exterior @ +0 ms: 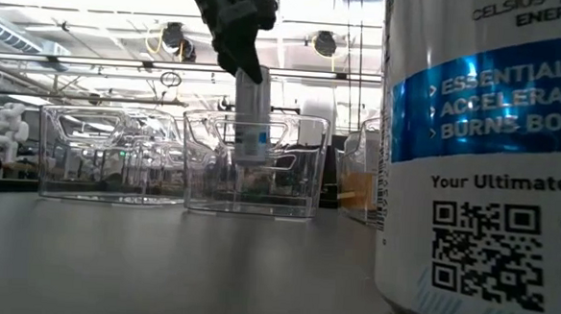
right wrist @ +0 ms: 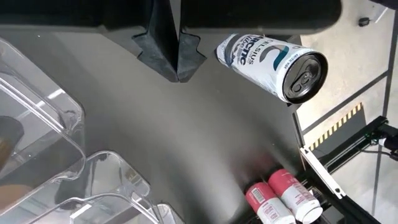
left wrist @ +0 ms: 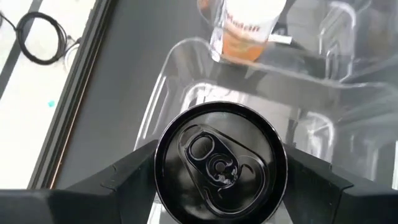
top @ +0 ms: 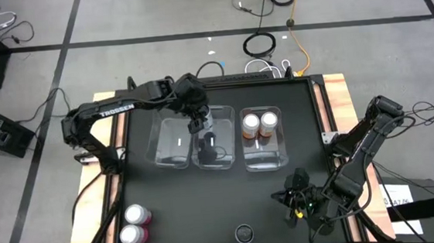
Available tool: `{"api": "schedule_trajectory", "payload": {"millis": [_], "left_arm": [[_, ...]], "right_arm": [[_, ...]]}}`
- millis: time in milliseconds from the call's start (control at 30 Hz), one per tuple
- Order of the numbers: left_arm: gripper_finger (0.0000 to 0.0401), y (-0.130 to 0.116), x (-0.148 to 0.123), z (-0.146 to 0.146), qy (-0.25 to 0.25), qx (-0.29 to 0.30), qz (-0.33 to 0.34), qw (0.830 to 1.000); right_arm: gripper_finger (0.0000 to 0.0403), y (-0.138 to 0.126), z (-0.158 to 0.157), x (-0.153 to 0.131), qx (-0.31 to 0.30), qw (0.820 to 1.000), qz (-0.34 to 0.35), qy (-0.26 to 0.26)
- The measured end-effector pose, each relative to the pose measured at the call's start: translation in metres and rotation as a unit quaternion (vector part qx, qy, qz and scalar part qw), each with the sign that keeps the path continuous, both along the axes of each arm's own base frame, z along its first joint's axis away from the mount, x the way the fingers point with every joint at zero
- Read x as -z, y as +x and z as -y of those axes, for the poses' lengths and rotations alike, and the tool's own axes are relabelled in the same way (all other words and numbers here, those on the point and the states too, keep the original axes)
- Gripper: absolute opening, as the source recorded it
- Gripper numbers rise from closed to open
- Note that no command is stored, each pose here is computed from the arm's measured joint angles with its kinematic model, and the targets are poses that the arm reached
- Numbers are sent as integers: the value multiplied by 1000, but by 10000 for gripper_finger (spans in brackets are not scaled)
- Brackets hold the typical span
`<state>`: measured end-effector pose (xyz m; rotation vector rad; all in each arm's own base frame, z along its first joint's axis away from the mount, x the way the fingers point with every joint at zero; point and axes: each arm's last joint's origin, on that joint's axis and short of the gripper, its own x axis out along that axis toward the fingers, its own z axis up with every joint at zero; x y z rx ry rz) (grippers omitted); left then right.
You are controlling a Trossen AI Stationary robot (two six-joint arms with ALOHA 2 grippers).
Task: Sort soda cans
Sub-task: Put the top white-blue soda can into the middle transparent bin
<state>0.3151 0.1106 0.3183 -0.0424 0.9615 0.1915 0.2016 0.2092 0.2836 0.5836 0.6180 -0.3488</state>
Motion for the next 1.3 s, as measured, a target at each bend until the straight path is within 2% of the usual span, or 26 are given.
{"api": "schedule_trajectory", "payload": {"millis": [133,333,467,600,1300], "left_arm": [[288,7,12,-6,-1,0,-16,1000],[288,15,24,-18,7,-4,-7,1000],[288,14,34,-25,3,-9,4,1000],[288,9,48,-29,-7,-15,-13,1000],[288,4,64,-39,-24,-30,14,999]], "right_arm": [[0,0,0,0,1,1000,1,2],[0,1,-1,-1,2,1000,9,12],[0,2,-2,-2,2,1000,14,17],[0,2,-2,-2,7,1000,15,24],[0,6,2,-2,19,999,16,28]]}}
